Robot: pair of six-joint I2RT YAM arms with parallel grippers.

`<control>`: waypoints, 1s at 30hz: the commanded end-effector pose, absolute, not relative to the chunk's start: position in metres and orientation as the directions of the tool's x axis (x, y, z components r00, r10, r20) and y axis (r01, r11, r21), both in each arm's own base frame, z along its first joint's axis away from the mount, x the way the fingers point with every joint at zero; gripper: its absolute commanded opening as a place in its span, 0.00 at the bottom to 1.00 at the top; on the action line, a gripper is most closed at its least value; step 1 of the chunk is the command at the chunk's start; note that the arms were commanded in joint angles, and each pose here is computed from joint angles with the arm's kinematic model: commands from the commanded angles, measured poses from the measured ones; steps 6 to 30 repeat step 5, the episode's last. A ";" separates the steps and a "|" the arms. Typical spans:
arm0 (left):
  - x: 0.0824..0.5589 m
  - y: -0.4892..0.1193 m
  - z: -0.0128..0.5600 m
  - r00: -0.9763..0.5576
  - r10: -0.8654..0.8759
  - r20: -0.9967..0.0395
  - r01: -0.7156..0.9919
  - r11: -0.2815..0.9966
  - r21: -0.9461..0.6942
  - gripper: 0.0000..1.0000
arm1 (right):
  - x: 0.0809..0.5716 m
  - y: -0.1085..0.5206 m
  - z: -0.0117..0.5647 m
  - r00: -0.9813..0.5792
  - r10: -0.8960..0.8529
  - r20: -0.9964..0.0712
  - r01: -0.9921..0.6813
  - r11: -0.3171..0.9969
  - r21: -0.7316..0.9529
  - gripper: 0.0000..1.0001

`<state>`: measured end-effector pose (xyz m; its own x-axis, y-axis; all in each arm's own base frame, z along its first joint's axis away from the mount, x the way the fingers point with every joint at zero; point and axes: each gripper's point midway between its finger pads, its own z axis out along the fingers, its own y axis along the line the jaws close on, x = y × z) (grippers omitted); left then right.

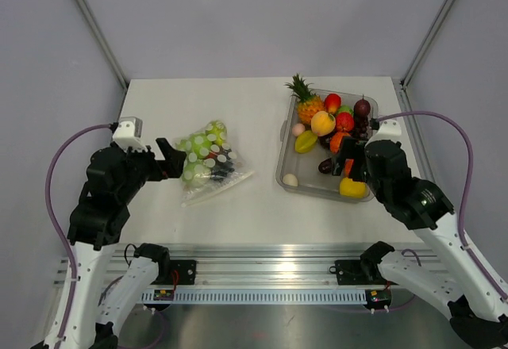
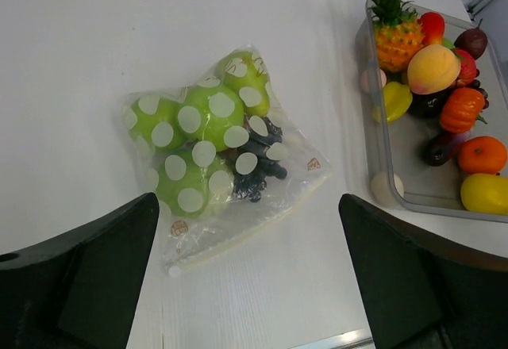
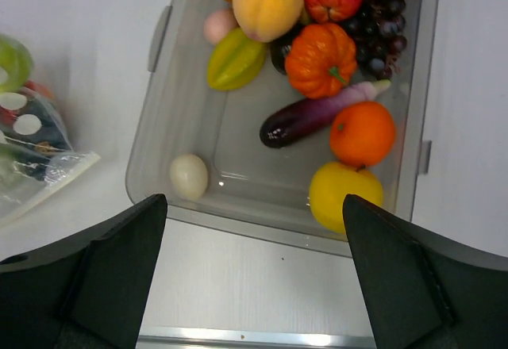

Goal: Place the food in the zip-top bag and seal the zipper
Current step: Reset both arms

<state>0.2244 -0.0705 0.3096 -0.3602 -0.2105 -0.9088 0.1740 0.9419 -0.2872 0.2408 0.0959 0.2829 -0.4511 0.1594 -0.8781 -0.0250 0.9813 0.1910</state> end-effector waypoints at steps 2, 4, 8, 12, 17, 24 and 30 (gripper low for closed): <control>0.227 -0.063 0.293 -0.383 -0.227 -0.896 0.113 0.951 -0.289 0.99 | 0.221 0.067 0.263 -0.468 0.238 -0.851 0.126 0.971 0.202 0.99; 0.228 -0.061 0.288 -0.390 -0.219 -0.895 0.102 0.955 -0.278 0.99 | 0.219 0.063 0.262 -0.461 0.249 -0.852 0.147 0.968 0.203 0.99; 0.230 -0.059 0.287 -0.392 -0.217 -0.894 0.091 0.958 -0.273 0.99 | 0.220 0.062 0.263 -0.460 0.245 -0.853 0.149 0.969 0.198 1.00; 0.230 -0.059 0.287 -0.392 -0.217 -0.894 0.091 0.958 -0.273 0.99 | 0.220 0.062 0.263 -0.460 0.245 -0.853 0.149 0.969 0.198 1.00; 0.230 -0.059 0.287 -0.392 -0.217 -0.894 0.091 0.958 -0.273 0.99 | 0.220 0.062 0.263 -0.460 0.245 -0.853 0.149 0.969 0.198 1.00; 0.230 -0.059 0.287 -0.392 -0.217 -0.894 0.091 0.958 -0.273 0.99 | 0.220 0.062 0.263 -0.460 0.245 -0.853 0.149 0.969 0.198 1.00; 0.230 -0.059 0.287 -0.392 -0.217 -0.894 0.091 0.958 -0.273 0.99 | 0.220 0.062 0.263 -0.460 0.245 -0.853 0.149 0.969 0.198 1.00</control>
